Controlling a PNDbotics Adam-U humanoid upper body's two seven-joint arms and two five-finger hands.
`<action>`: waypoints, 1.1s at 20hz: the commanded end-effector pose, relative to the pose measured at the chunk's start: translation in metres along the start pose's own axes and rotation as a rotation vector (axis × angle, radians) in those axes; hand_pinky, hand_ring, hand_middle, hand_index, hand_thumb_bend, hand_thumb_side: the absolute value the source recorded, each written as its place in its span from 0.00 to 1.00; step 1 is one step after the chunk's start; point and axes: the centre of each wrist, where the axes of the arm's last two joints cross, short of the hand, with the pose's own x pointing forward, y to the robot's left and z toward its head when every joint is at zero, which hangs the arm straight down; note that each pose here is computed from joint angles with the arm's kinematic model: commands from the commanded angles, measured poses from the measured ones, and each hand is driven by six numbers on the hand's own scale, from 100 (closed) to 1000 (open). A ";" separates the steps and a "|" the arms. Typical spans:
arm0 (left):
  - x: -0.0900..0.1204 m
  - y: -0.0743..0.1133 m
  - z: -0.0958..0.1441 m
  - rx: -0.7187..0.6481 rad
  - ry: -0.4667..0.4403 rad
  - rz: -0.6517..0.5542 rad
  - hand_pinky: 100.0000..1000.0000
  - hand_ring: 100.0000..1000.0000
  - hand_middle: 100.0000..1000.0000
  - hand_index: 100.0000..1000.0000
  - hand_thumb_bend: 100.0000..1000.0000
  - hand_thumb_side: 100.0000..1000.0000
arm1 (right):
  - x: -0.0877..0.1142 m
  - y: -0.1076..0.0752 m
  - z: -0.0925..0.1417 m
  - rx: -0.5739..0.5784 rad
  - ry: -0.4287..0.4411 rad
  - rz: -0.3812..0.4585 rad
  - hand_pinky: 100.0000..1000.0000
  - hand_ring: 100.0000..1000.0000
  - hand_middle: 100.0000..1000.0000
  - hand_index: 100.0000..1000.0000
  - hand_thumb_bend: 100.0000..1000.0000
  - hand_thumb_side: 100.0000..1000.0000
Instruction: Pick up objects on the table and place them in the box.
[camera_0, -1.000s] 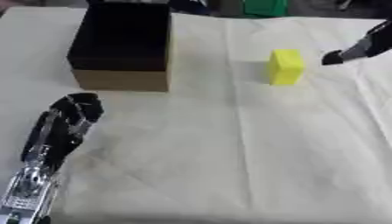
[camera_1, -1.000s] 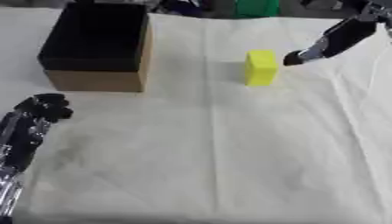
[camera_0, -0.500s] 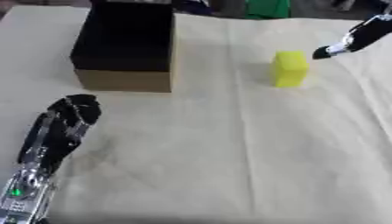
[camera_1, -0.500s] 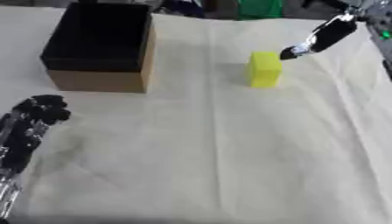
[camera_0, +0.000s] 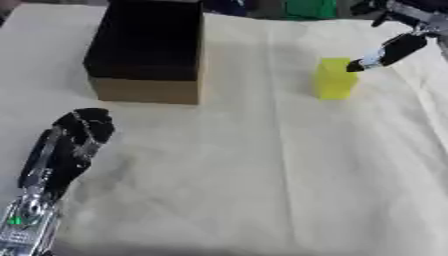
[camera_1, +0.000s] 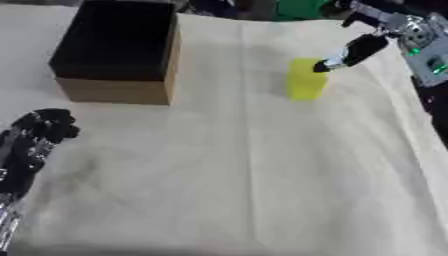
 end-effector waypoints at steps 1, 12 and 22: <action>0.009 0.003 -0.004 -0.012 -0.033 -0.020 0.65 0.58 0.55 0.68 0.52 0.52 | -0.004 -0.009 0.000 -0.025 0.020 0.014 0.76 0.92 0.82 0.91 0.70 0.21; 0.009 0.003 -0.005 -0.011 -0.035 -0.018 0.65 0.58 0.55 0.68 0.53 0.52 | -0.009 0.005 -0.005 0.005 0.040 0.015 0.76 0.92 0.82 0.91 0.70 0.22; 0.010 0.002 -0.005 -0.012 -0.036 -0.016 0.65 0.58 0.55 0.68 0.53 0.53 | -0.011 0.014 -0.007 0.044 0.050 0.017 0.77 0.92 0.81 0.90 0.70 0.24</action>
